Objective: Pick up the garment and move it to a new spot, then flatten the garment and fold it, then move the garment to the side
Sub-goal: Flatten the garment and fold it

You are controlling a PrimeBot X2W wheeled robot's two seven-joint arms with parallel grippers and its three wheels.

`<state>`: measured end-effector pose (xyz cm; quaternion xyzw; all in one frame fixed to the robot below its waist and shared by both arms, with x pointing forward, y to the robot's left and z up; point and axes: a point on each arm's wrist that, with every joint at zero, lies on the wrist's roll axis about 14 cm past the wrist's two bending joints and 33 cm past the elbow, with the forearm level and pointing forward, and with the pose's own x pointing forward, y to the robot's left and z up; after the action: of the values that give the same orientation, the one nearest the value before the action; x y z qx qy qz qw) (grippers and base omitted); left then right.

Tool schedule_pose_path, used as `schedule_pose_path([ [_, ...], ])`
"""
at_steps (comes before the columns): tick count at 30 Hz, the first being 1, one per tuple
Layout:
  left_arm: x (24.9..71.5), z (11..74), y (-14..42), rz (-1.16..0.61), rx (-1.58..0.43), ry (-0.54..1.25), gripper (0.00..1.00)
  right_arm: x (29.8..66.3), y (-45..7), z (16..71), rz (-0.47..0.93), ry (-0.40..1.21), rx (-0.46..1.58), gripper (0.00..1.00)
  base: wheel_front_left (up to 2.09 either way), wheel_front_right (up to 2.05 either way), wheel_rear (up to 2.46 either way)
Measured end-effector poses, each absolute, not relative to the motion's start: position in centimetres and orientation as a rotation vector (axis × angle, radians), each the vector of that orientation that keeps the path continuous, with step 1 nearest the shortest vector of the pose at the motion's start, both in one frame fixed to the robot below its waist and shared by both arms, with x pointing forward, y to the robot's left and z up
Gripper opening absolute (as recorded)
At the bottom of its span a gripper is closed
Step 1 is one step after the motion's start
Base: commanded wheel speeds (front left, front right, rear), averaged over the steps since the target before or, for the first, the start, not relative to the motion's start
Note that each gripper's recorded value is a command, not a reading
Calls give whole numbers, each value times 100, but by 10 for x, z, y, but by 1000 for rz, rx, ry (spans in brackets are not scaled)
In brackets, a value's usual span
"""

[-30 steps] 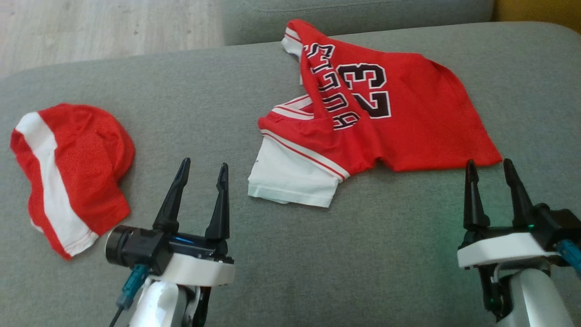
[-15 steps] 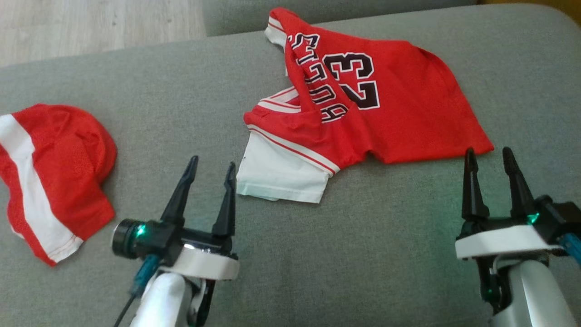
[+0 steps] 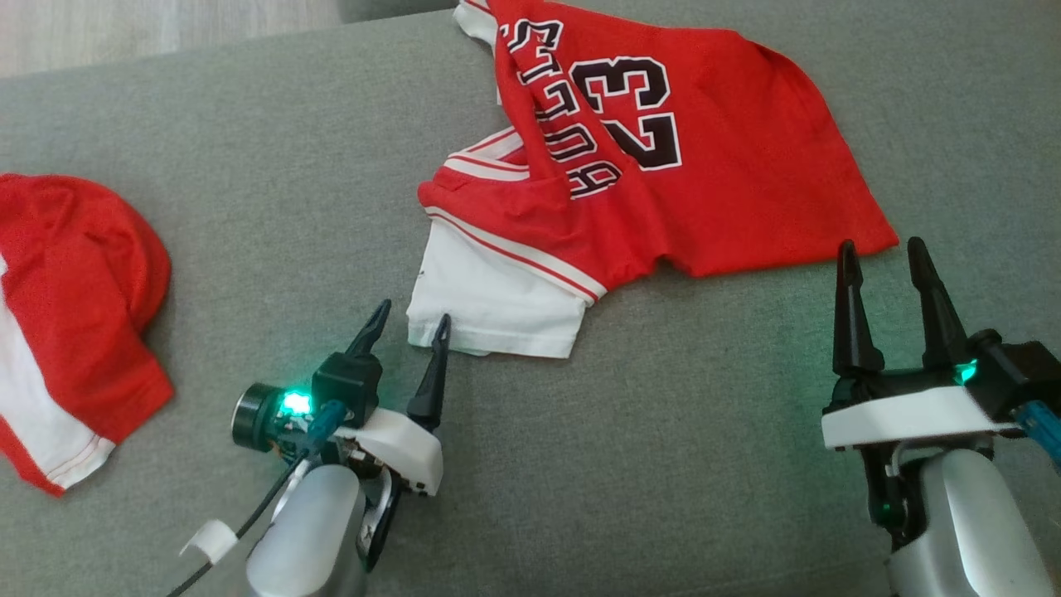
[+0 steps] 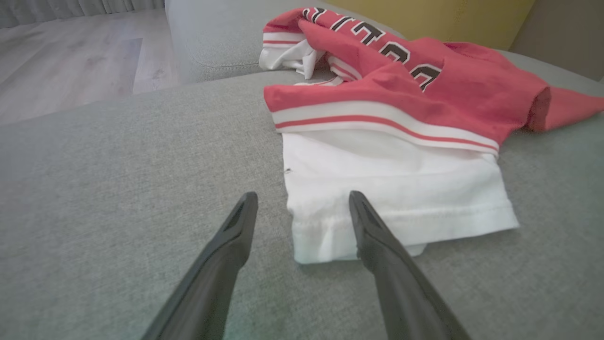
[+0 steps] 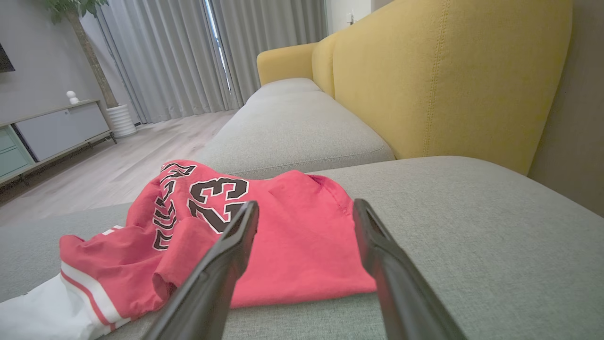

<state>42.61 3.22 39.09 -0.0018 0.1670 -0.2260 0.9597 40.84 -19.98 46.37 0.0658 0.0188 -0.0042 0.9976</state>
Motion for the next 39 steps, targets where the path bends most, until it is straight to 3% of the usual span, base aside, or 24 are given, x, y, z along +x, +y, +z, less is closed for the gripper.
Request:
schedule_pose_path([
  [14,431,369,28,-477,41,417,100,409,-206,461,-26,45,134,100,0,0,0],
  [15,431,368,27,-480,41,421,72,409,-206,461,-26,45,134,100,0,0,0],
  [16,431,368,27,-483,40,424,11,409,-206,461,-26,45,134,100,0,0,0],
  [17,432,368,26,-487,40,424,0,409,-206,461,-26,44,134,100,0,0,0],
  [25,434,382,34,-446,-8,364,0,408,-213,456,-50,61,128,100,0,0,0],
  [39,436,449,57,-334,-94,122,0,414,-239,401,-161,278,169,100,0,0,0],
])
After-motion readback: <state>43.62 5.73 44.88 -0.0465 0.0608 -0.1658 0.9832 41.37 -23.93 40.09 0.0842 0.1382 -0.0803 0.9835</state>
